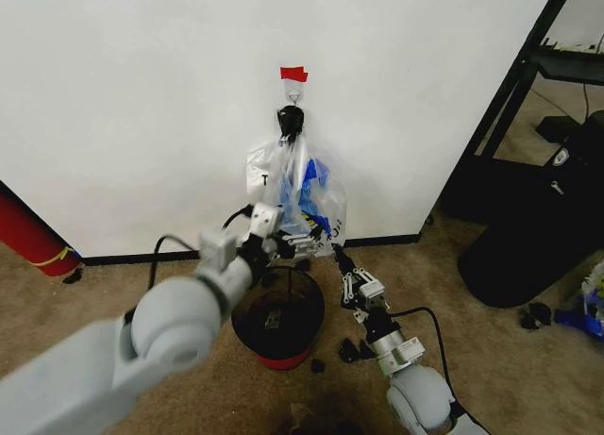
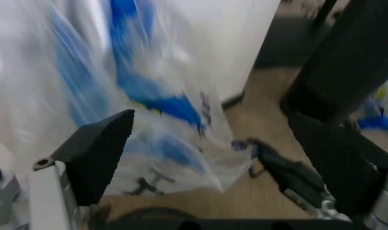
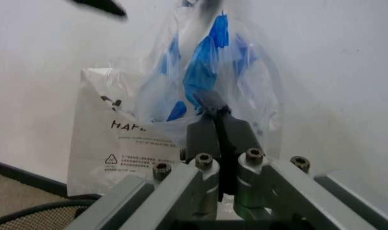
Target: Pick up the garbage bag from the wall and place it over the trash bin.
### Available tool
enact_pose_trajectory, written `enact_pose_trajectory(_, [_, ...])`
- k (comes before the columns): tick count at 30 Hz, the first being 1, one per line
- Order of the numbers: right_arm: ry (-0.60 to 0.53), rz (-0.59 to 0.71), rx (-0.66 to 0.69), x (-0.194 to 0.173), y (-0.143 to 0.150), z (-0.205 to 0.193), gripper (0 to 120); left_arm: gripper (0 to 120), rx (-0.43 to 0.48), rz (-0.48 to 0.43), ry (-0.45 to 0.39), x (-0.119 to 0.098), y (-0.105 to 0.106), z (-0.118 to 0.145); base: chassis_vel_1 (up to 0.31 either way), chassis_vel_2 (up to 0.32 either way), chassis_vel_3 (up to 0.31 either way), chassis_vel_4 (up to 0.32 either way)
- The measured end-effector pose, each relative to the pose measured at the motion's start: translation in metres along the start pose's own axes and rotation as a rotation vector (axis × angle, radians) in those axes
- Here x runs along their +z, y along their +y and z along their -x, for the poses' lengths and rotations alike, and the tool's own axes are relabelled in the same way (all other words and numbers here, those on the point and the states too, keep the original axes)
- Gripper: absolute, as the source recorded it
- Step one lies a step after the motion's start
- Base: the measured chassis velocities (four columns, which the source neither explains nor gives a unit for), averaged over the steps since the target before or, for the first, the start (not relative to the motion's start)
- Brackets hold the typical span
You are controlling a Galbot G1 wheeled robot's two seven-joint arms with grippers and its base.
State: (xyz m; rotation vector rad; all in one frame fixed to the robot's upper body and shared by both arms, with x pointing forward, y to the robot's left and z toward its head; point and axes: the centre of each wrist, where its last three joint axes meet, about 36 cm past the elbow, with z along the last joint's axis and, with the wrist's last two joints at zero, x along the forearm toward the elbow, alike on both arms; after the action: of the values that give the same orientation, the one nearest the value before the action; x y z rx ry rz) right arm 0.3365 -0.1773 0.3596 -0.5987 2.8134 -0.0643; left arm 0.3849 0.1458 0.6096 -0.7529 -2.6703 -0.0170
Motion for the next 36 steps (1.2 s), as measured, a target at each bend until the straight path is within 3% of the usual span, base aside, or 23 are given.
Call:
enact_pose_trajectory(6, [-0.003, 0.004, 0.003, -0.002, -0.002, -0.001, 0, 94, -0.061, 0.069, 0.07, -0.02, -0.006, 0.047, 0.0, 0.0, 0.0, 0.0])
enact_pose_trajectory(13, [-0.004, 0.005, 0.006, -0.004, -0.004, -0.002, 0, 92, -0.104, 0.138, 0.113, -0.022, -0.004, 0.063, 0.0, 0.0, 0.0, 0.0])
enact_pose_trajectory(19, [-0.011, 0.0, 0.009, -0.007, -0.007, -0.003, 0, 62, -0.152, 0.161, 0.199, -0.019, -0.003, 0.073, 0.0, 0.0, 0.0, 0.0])
enact_pose_trajectory(23, [-0.014, 0.001, 0.01, -0.008, -0.007, -0.002, 0, 52, -0.177, 0.166, 0.211, -0.021, -0.002, 0.075, 0.0, 0.0, 0.0, 0.0])
enact_pose_trajectory(30, [-0.02, 0.004, 0.011, -0.008, -0.007, 0.001, 0, 22, -0.213, 0.147, 0.253, -0.019, 0.003, 0.075, 0.0, 0.0, 0.0, 0.0])
enact_pose_trajectory(32, [-0.02, 0.004, 0.012, -0.008, -0.007, 0.001, 0, 19, -0.216, 0.14, 0.255, -0.019, 0.004, 0.074, 0.0, 0.0, 0.0, 0.0])
enact_pose_trajectory(36, [-0.019, 0.015, 0.025, -0.008, -0.006, 0.001, 0, 1, -0.202, 0.091, 0.219, -0.018, 0.008, 0.071, 0.0, 0.0, 0.0, 0.0])
